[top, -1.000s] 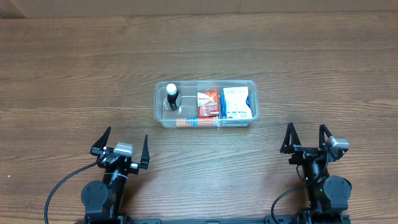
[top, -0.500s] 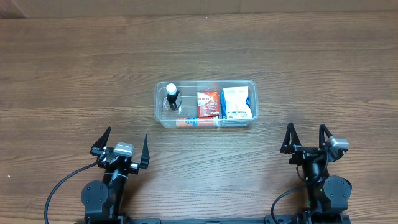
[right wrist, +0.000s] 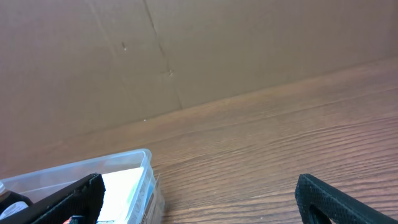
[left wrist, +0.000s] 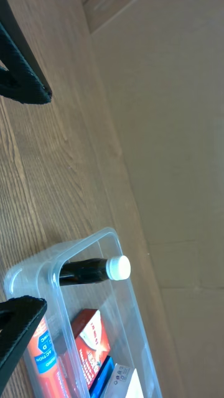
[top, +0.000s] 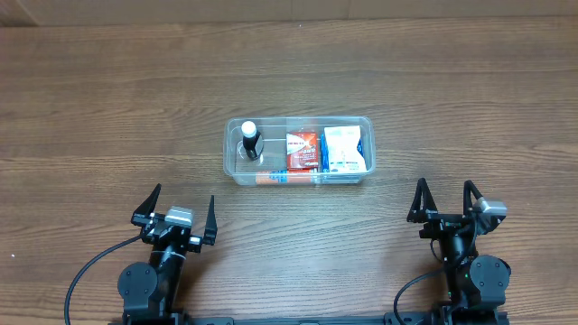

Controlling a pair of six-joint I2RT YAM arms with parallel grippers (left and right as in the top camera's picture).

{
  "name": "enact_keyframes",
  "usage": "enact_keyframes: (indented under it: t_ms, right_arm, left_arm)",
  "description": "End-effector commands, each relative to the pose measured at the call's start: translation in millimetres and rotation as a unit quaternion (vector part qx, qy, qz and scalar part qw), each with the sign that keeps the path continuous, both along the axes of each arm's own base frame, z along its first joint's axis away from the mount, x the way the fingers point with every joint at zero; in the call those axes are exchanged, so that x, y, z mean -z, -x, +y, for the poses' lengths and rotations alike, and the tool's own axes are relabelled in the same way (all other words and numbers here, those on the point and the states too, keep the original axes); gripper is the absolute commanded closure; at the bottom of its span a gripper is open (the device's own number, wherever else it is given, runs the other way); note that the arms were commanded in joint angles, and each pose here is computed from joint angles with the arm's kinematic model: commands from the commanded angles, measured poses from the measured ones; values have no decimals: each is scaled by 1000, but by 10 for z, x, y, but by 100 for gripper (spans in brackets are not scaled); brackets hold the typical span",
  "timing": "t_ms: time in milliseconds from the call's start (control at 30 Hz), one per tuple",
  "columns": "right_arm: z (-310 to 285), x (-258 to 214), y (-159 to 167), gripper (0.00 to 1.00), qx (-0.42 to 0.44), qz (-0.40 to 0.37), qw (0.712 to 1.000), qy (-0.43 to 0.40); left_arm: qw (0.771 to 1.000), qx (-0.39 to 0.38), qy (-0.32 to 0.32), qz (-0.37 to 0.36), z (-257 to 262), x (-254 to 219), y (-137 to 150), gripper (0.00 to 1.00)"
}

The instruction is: Pack container

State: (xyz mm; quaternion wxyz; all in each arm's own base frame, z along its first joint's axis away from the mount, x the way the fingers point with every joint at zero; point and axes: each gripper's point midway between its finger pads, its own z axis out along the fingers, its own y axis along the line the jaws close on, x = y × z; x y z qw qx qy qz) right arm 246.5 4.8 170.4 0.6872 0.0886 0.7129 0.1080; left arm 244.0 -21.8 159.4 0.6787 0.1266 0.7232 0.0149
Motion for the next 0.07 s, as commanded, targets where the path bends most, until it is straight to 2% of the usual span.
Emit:
enact_keyframes:
  t_ms: [0,33]
  right_arm:
    - [13,8,1,0,-3,-4,1000,3]
    - [13,8,1,0,-3,-4,1000,3]
  left_arm:
    - [1000,0,5,-2,1,-2,2,0]
    - [1000,0,5,-2,1,-2,2,0]
